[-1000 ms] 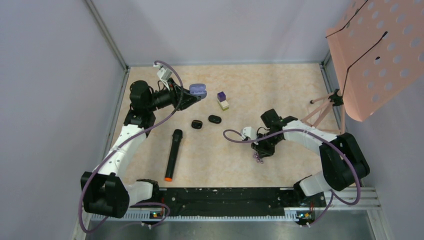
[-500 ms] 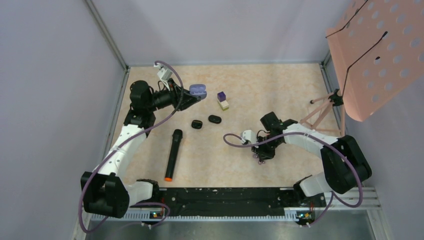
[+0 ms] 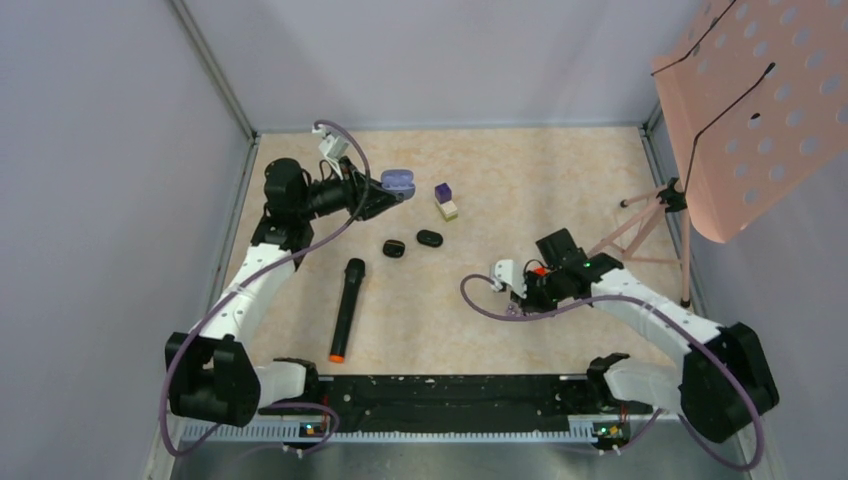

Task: Insert the wireless bluetooth earbuds into the charging case
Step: Pick up the earbud from the center of the board, then place the earbud in the charging case.

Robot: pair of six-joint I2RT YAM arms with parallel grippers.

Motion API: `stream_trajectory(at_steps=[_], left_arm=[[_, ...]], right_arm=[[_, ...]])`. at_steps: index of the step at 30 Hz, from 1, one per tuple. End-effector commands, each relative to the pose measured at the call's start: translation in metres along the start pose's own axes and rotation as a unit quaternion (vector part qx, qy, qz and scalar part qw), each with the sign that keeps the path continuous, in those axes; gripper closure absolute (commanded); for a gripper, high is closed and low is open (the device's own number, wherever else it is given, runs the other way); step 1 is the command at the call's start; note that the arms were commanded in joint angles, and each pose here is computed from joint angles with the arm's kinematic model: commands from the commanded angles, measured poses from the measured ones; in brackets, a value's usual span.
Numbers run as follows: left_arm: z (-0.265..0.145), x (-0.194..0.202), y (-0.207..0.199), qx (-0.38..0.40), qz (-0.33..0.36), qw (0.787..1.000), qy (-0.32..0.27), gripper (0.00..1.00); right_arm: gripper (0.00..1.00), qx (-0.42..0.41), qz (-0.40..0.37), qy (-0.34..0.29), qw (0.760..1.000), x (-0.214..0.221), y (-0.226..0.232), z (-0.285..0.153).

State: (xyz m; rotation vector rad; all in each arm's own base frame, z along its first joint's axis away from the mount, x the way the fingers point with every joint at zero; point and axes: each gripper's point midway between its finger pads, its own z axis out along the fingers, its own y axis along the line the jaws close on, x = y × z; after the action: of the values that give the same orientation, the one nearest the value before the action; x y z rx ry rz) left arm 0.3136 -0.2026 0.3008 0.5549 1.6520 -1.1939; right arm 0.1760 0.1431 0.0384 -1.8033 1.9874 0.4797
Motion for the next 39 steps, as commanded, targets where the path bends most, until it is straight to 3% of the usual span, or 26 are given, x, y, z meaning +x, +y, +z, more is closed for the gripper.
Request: stream_trajectory(at_steps=[1,6,12,19,25,39], left_arm=[[0.005,-0.018,-0.007,0.031,0.035,0.999,-0.013,1.00],[0.014,-0.018,-0.016,0.048,0.052,0.997,-0.014,1.00],[0.030,-0.025,-0.033,0.035,0.141,0.989,-0.022,1.00],[0.042,-0.033,-0.045,0.012,0.166,0.985,-0.041,1.00],[0.041,-0.043,-0.054,0.004,0.172,0.983,-0.061,1.00],[0.031,-0.067,-0.069,-0.020,0.198,0.974,-0.109,1.00]], right_arm=[[1.00,0.113,-0.005,-0.121,0.986,-0.079,-0.036,-0.063],[1.00,0.241,0.022,-0.259,0.935,-0.157,-0.077,-0.143],[1.00,0.385,0.000,-0.413,0.826,-0.263,-0.122,-0.238],[1.00,0.426,-0.072,-0.499,0.751,-0.345,-0.113,-0.272],[1.00,0.437,-0.121,-0.529,0.718,-0.367,-0.096,-0.267],[1.00,0.429,-0.114,-0.553,0.706,-0.386,-0.090,-0.242]])
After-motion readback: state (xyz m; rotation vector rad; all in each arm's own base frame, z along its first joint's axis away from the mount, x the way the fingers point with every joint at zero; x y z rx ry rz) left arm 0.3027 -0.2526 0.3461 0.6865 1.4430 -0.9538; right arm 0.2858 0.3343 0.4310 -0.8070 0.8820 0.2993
